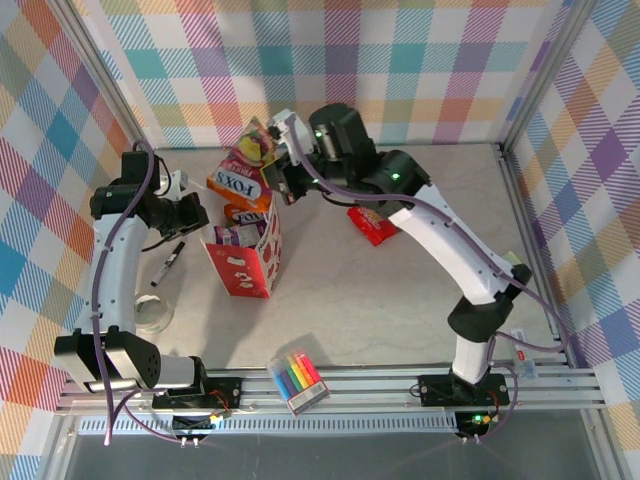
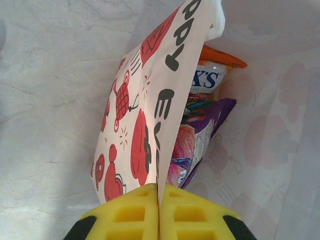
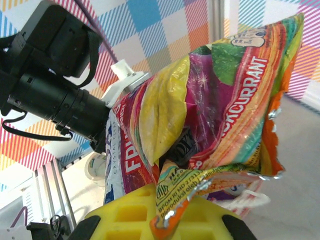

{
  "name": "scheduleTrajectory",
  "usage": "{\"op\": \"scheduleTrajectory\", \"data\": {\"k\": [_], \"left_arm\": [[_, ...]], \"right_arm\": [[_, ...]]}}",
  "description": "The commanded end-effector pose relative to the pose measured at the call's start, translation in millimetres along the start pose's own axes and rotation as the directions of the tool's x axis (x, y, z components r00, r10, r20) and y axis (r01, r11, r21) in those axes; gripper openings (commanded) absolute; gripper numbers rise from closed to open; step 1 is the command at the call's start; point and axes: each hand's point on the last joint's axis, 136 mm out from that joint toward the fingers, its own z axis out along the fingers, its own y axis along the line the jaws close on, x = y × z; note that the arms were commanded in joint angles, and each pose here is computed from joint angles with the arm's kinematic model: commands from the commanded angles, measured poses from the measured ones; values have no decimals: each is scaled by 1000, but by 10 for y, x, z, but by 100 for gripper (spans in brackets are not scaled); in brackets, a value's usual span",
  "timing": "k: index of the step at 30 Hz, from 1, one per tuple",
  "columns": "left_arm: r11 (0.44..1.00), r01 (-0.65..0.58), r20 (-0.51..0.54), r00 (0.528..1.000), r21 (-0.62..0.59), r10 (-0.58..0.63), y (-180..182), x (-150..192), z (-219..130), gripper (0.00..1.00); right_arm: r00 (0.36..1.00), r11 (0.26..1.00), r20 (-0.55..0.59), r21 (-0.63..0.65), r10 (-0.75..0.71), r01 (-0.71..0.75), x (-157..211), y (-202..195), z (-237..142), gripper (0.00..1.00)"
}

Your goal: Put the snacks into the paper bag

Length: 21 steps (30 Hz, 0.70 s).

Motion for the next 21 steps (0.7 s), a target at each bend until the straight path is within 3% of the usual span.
{"op": "scheduleTrajectory", "data": {"k": [1, 6, 21], "left_arm": [[1000, 14, -1, 1000, 22, -14, -5, 36, -59, 6], [1000, 15, 4, 1000, 25, -15, 0, 45, -73, 6], [1000, 17, 8, 1000, 25, -18, 1, 74, -99, 6]], "right_arm": [[997, 998, 60, -52, -41, 44, -217, 205, -19, 0], [994, 989, 32, -98, -109, 112, -158, 288, 93, 0], [954, 955, -63, -60, -295, 291, 125, 116, 333, 0]]}}
